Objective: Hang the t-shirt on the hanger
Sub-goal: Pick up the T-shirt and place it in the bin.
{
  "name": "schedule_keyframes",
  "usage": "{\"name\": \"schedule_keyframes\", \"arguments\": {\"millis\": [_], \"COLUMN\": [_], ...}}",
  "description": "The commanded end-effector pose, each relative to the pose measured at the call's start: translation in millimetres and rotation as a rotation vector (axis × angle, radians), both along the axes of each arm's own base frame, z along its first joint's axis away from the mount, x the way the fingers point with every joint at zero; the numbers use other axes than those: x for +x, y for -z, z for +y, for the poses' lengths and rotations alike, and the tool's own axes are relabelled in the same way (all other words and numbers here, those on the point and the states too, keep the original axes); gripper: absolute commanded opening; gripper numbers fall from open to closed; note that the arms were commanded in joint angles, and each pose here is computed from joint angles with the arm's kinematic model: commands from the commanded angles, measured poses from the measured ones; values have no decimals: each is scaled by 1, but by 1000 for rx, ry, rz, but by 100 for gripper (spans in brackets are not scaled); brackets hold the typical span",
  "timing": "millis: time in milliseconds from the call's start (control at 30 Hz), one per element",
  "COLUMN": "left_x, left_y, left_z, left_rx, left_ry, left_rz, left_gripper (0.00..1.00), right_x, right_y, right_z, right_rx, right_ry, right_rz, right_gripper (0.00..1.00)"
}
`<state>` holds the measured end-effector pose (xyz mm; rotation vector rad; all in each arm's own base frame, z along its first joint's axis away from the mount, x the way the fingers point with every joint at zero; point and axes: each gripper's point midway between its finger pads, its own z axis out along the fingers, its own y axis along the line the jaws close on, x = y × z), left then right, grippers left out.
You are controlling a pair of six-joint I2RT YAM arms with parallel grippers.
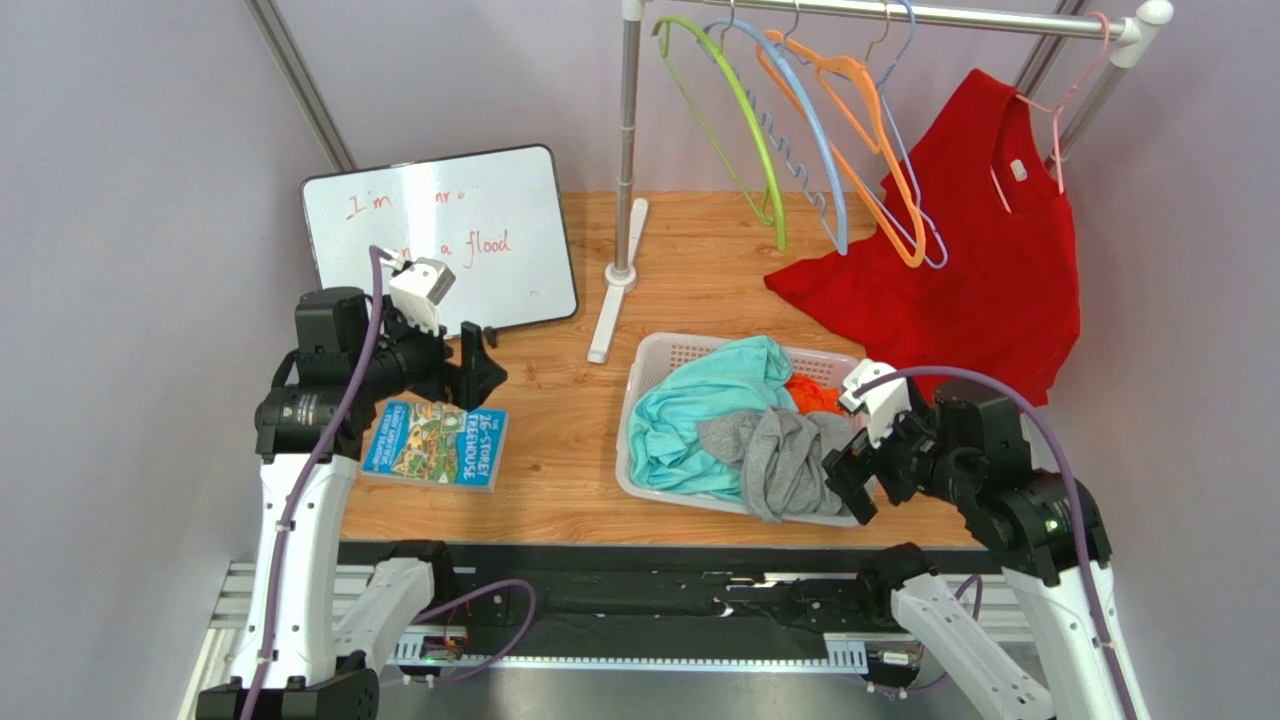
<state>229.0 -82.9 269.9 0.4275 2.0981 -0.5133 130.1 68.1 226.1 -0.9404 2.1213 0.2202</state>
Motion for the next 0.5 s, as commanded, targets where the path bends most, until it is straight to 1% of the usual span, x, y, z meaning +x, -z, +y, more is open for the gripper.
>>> {"name": "schedule_keyframes", "arguments": {"millis": [0, 167, 233, 333, 467], "left_x": [0, -3, -4, -8, -14], "left_y": [-4, -12, -19, -31, -60], "left_z": [6, 4, 4, 4, 7], "left_rx": [11, 15, 13, 7, 58], "left_ry": [-35, -18, -23, -28, 3], "left_rz": [-23, -34, -51, -78, -105], "left_gripper": [99, 99, 99, 99, 99], "right_x": [-4, 0, 0, 3, 15], "right_y": [0, 14, 13, 19, 37], "right_z": [13, 25, 32, 43, 46], "right_rx": [0, -35, -47, -106, -253], "right_ry": [-107, -204, -259, -333, -386], "right_rz": [77, 203, 207, 223, 194], "right_gripper": [100, 100, 100, 100, 100]}}
